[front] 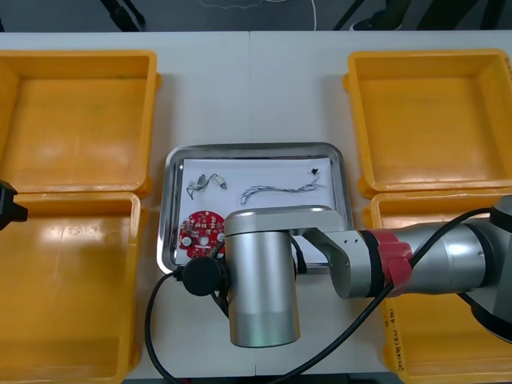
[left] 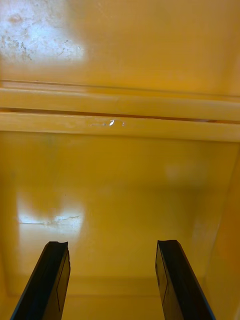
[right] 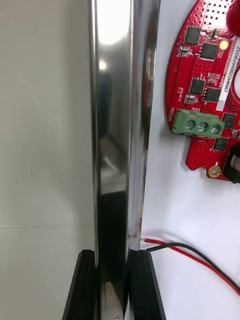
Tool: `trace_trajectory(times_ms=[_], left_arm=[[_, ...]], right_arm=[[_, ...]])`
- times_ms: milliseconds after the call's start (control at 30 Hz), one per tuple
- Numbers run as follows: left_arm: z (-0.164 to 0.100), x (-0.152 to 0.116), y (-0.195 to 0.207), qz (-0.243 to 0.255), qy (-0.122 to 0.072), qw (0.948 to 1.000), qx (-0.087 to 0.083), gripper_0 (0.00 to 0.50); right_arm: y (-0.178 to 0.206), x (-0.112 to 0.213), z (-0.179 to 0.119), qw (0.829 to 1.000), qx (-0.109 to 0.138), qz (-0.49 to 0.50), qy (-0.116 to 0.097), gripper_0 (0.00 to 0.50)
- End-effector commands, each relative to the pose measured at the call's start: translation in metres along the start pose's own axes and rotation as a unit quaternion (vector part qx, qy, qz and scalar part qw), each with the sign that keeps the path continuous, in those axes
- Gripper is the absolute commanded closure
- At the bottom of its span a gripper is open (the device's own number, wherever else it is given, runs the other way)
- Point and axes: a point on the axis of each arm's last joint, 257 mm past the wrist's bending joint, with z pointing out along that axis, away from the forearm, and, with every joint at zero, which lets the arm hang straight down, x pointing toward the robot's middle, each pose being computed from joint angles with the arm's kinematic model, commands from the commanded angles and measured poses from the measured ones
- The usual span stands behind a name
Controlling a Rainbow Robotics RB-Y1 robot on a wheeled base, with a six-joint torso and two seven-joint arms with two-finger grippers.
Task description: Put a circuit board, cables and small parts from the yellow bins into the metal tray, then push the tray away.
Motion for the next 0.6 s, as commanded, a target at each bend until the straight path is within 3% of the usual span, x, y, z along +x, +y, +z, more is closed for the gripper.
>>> trace_trajectory(times_ms=[33, 600], left_arm=[[-0.013, -0.001, 0.020, 0.015, -0.009, 0.9994, -0.031, 0.000], [-0.013, -0.001, 0.020, 0.015, -0.009, 0.9994, -0.031, 0.000]], right_arm=[[-0.025, -0.023, -0.016, 1.000, 0.014, -0.014, -0.016, 0.500], [-0.061, -0.023, -0.013, 1.000, 0.027, -0.006, 0.001, 0.500]])
